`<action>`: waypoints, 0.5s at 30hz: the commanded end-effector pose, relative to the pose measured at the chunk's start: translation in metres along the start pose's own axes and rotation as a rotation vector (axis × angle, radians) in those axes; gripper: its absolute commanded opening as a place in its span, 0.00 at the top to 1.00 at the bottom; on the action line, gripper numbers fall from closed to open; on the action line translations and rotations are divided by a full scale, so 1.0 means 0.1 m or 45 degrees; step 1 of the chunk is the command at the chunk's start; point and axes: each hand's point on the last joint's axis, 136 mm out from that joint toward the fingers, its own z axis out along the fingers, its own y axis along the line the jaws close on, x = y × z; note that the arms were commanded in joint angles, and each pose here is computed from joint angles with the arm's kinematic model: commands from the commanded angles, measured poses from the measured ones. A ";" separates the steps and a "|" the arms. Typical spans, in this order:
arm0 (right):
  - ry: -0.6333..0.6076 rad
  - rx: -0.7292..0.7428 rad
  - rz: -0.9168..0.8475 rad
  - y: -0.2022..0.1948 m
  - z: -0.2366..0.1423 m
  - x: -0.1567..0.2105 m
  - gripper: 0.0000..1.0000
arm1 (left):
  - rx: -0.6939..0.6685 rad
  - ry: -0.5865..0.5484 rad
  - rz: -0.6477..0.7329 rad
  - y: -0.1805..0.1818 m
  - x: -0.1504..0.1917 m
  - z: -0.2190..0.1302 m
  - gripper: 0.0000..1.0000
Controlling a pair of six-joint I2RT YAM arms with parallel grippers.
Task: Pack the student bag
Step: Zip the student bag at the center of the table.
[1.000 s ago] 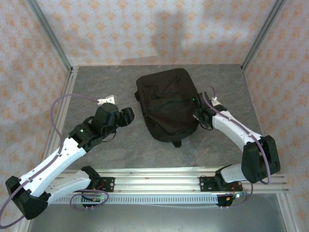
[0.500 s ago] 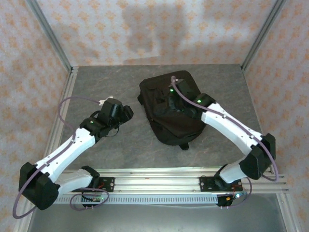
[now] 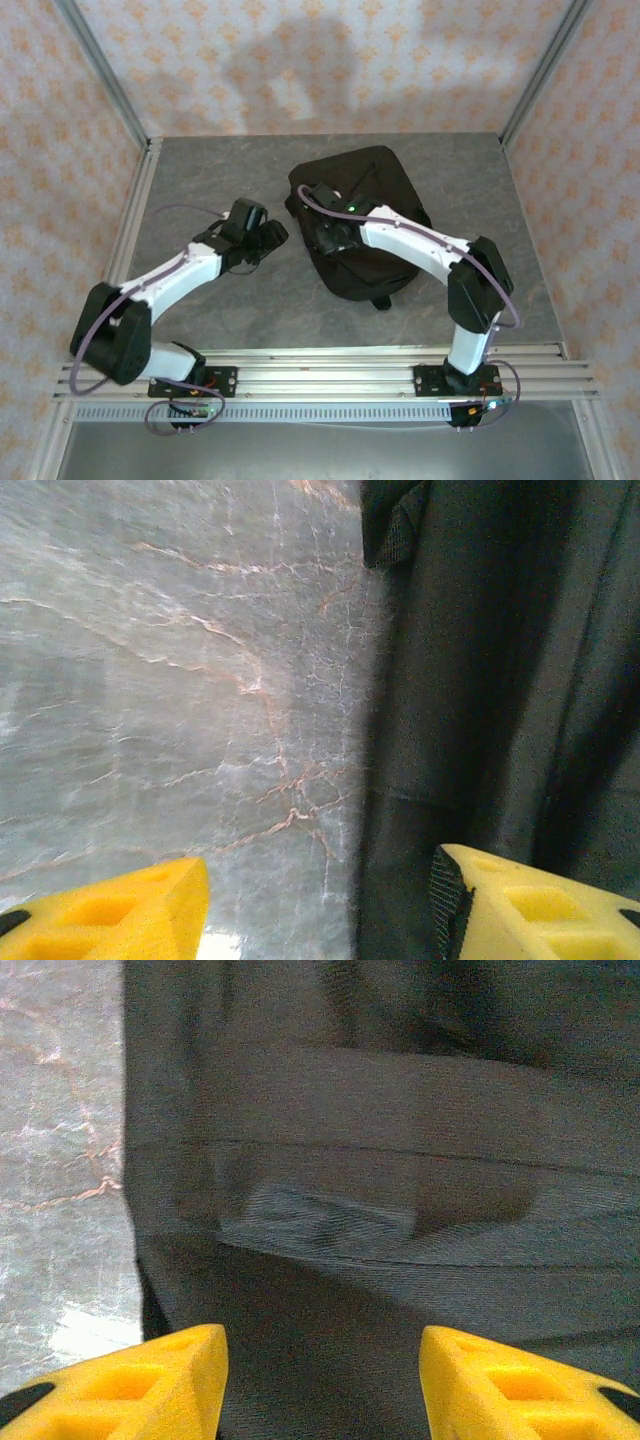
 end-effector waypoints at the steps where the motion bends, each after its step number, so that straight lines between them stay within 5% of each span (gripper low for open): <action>1: -0.086 -0.002 0.147 -0.19 -0.14 -0.09 0.48 | 0.184 0.000 0.045 -0.50 -0.08 0.10 0.38; 7: -0.107 -0.053 0.229 -0.29 -0.20 -0.01 0.49 | 0.260 -0.012 0.069 -0.74 -0.15 0.39 0.39; 15: -0.090 -0.098 0.239 -0.33 -0.22 0.16 0.50 | 0.366 0.025 0.041 -0.99 -0.19 0.66 0.53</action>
